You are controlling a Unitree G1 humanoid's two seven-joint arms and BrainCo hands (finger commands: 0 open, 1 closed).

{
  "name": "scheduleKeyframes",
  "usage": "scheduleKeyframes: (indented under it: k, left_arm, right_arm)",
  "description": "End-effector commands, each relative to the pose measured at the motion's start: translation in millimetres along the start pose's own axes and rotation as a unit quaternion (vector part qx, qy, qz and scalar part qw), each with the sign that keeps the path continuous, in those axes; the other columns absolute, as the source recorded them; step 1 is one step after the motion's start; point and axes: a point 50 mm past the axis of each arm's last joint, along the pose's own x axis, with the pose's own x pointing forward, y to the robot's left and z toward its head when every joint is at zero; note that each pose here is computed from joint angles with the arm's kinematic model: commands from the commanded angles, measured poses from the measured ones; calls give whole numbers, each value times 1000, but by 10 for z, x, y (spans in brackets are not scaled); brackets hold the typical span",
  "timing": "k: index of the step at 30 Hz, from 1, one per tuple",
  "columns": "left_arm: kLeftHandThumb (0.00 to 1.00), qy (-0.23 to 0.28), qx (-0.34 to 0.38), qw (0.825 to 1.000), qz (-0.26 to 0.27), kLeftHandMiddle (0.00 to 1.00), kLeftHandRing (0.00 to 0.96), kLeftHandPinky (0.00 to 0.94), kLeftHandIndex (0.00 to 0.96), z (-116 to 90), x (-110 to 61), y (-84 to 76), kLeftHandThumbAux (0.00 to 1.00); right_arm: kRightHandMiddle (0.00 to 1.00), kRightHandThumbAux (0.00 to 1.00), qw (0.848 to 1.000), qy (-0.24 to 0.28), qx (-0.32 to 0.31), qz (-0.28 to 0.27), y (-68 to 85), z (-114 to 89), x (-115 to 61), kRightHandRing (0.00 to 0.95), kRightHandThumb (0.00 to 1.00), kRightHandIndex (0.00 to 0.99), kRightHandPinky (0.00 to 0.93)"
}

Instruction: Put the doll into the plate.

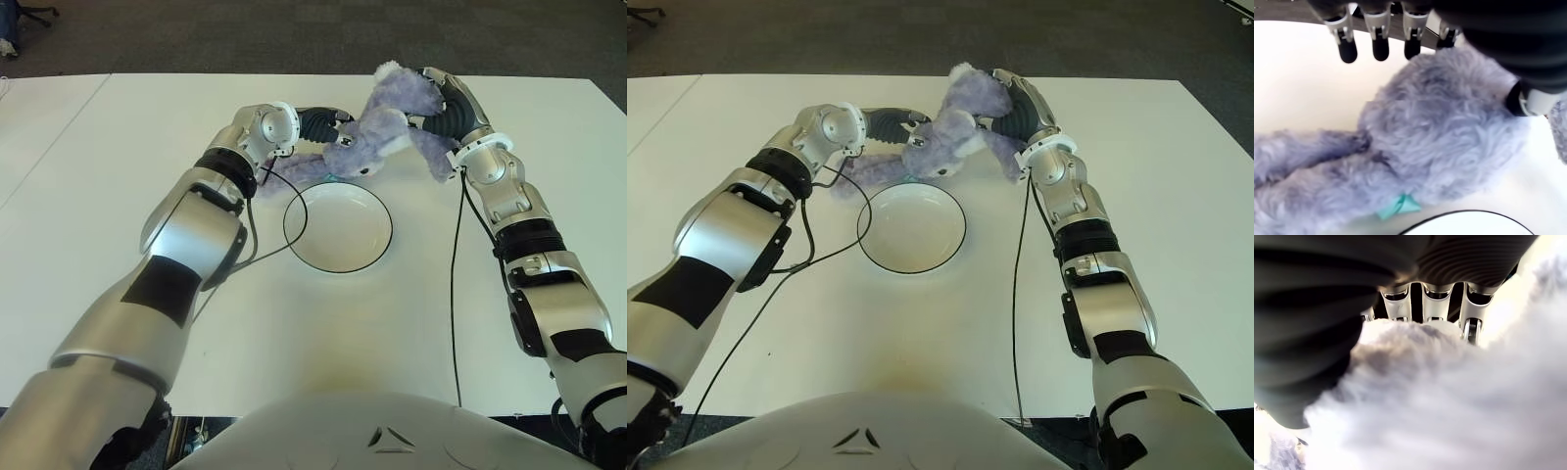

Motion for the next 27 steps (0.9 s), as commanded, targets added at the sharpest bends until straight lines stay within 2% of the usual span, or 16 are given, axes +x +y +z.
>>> scheduleKeyframes:
  k: [1,11,27]
  left_arm:
    - [306,-17,1,1000,-22,0,0,0,0,15,-46,43,316]
    - [333,-42,6,998,-35,0,0,0,0,38,-87,64,318]
    - [345,-124,-20,991,-48,0,0,0,0,181,-126,-20,300]
  right_arm:
    - [858,726,1000,5,6,7,51,-5,-16,851,684,437,841]
    - [857,726,1000,5,7,6,45,-4,-25,850,685,437,842]
    - [858,726,1000,11,6,1,48,-30,-24,852,684,437,842]
